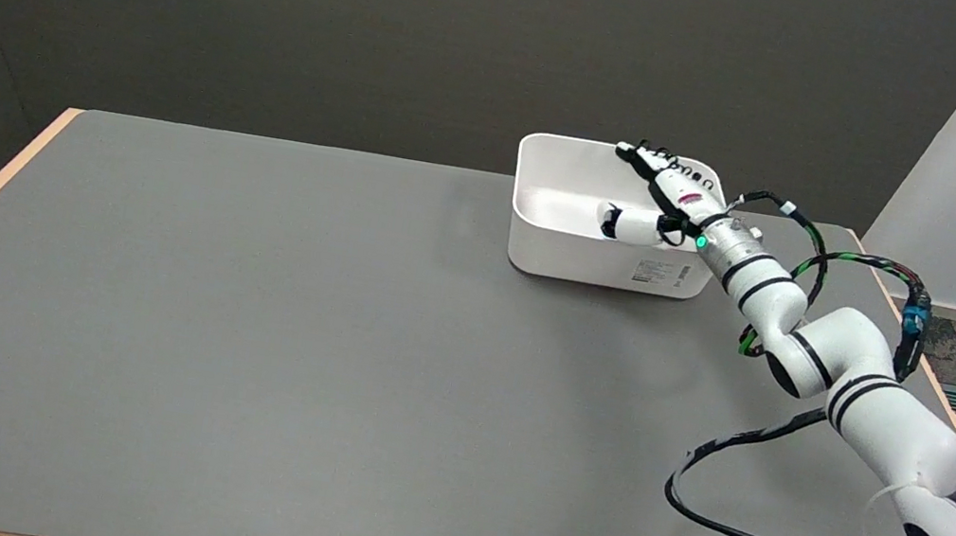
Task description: Place blue wooden cube into white box.
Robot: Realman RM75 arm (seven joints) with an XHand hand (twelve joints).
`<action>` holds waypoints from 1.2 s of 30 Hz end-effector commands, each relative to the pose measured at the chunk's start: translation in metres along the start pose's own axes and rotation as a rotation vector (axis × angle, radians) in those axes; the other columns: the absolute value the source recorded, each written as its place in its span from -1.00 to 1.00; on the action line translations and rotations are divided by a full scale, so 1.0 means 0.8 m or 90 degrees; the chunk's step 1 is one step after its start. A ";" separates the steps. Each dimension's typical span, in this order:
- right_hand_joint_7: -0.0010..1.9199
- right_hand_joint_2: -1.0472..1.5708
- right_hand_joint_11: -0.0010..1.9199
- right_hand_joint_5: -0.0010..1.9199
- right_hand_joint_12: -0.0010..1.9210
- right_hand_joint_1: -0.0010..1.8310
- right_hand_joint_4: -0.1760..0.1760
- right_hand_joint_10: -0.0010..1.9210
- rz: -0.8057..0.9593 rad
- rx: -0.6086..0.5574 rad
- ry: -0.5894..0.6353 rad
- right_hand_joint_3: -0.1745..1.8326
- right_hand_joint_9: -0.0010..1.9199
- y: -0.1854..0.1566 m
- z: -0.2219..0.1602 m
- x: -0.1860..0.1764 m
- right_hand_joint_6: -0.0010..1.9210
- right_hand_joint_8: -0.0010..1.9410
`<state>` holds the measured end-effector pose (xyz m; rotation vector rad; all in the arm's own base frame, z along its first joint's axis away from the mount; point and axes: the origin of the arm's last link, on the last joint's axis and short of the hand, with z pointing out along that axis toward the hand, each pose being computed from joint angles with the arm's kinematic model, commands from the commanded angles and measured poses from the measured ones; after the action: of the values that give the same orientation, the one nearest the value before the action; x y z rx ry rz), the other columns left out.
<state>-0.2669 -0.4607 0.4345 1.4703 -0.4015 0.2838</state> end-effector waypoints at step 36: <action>-0.35 0.47 -0.56 -0.50 0.52 -0.66 0.99 0.10 0.782 -0.052 0.343 0.12 -0.41 0.073 -0.310 -0.023 0.14 -0.13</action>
<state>-0.2361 -0.3270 0.4296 1.3073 -0.7123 1.2179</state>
